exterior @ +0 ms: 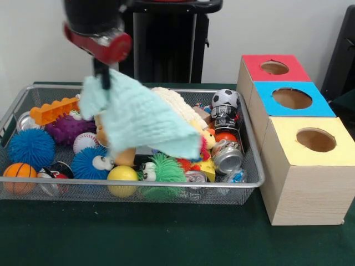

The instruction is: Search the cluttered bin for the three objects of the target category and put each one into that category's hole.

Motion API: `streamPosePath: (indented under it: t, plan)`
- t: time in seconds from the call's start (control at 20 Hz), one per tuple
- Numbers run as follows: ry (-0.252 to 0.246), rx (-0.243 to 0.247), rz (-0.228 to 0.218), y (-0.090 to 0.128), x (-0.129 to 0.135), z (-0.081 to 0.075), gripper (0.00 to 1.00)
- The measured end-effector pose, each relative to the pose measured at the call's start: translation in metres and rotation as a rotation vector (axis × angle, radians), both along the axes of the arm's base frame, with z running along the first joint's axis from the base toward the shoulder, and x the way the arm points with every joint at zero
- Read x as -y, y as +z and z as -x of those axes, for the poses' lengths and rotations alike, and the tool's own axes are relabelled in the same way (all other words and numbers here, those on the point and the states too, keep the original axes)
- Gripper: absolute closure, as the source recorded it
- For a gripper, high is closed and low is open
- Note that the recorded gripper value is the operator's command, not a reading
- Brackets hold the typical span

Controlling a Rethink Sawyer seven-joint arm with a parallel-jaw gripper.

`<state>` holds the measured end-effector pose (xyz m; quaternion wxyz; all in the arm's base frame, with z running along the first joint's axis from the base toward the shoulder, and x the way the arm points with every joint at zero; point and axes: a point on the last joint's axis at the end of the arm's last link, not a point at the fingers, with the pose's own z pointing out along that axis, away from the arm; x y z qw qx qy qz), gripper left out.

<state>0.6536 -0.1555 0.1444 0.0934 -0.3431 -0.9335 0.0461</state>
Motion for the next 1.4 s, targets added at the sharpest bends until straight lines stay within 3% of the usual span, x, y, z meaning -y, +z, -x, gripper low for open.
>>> streamPosePath:
  t: [0.05, 0.1, 0.2, 0.25, 0.55, 0.6, 0.95, 1.4]
  plan:
    - [0.006, 0.005, 0.001, 0.004, 0.011, 0.002, 1.0]
    - [0.035, 0.023, 0.01, 0.018, 0.052, 0.011, 1.0]
    - [0.043, 0.024, 0.011, 0.021, 0.061, 0.013, 1.0]
    - [0.063, 0.023, 0.014, 0.025, 0.082, 0.024, 1.0]
    - [0.11, -0.009, 0.022, 0.021, 0.106, 0.058, 1.0]
    - [0.127, -0.027, 0.021, 0.014, 0.101, 0.072, 0.0]
    - [0.165, -0.033, -0.002, -0.004, 0.079, 0.086, 0.0]
    - [0.237, -0.031, -0.034, -0.016, 0.031, 0.087, 0.0]
